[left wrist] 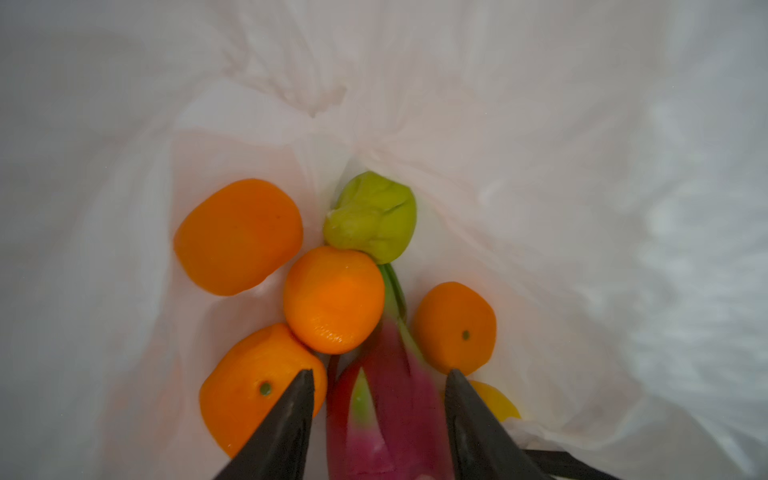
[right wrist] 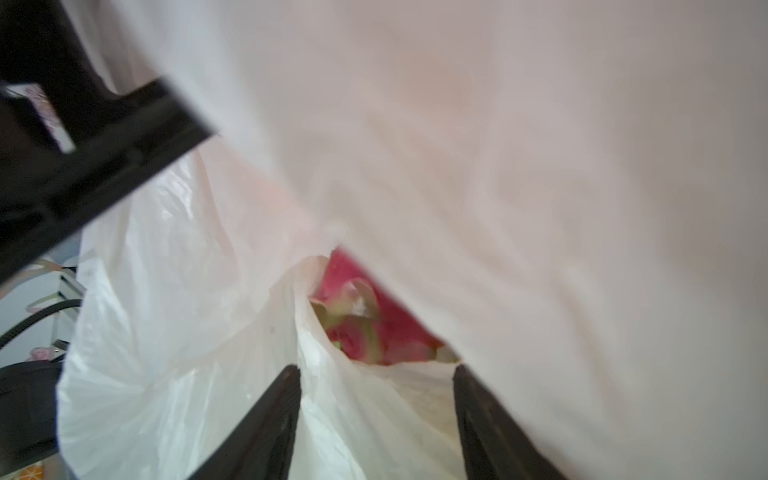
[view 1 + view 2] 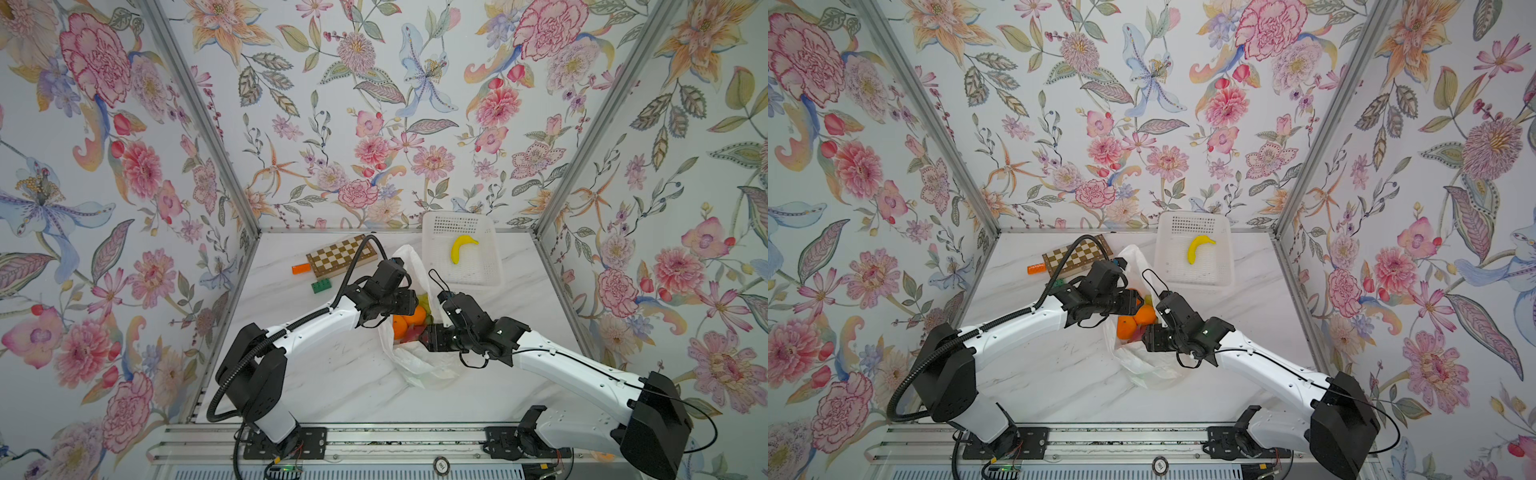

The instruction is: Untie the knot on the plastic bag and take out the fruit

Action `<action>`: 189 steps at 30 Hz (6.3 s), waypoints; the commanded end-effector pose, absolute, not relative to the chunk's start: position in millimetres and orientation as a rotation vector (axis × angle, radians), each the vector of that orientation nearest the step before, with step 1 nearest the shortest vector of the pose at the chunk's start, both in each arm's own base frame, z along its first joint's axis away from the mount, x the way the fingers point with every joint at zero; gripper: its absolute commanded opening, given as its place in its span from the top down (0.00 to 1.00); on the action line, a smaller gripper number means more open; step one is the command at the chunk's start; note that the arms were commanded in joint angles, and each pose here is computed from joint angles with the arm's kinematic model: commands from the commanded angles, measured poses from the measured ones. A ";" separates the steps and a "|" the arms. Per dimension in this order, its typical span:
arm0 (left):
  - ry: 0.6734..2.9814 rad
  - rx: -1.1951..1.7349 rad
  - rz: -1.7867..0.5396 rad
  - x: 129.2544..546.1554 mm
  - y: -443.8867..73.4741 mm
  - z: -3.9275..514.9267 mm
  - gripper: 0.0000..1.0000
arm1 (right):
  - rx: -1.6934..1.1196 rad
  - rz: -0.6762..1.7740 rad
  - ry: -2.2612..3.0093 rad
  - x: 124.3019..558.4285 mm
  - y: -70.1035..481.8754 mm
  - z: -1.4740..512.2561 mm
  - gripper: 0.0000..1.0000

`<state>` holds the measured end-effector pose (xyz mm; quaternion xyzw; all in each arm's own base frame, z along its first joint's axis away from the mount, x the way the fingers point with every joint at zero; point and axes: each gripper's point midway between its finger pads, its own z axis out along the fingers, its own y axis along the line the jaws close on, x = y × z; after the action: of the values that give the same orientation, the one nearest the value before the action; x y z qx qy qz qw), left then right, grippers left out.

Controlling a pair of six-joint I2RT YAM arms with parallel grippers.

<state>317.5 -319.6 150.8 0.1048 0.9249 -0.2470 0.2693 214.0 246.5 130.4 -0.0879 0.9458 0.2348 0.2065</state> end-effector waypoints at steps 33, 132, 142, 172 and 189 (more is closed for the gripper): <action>2.392 0.156 -0.333 337.6 -312.8 138.8 0.36 | -0.170 0.657 2.423 224.3 250.8 191.4 0.24; 1.306 0.872 -0.799 270.1 -364.2 312.0 0.50 | -0.053 1.258 2.088 273.9 235.4 297.7 0.06; 1.110 0.950 -0.818 246.3 -364.4 351.1 0.49 | -0.075 1.452 1.977 272.6 251.4 319.9 0.10; 1.537 0.733 -0.821 277.9 -346.5 354.8 0.01 | 0.155 0.993 1.970 393.4 150.8 315.4 0.63; 1.814 0.628 -0.740 284.2 -324.0 334.9 0.01 | 0.178 0.250 2.342 536.9 74.3 158.7 0.64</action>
<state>286.6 -331.9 335.7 0.2790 0.7415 -0.3150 0.5226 527.1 90.8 178.9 0.0782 0.9024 0.1516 0.3957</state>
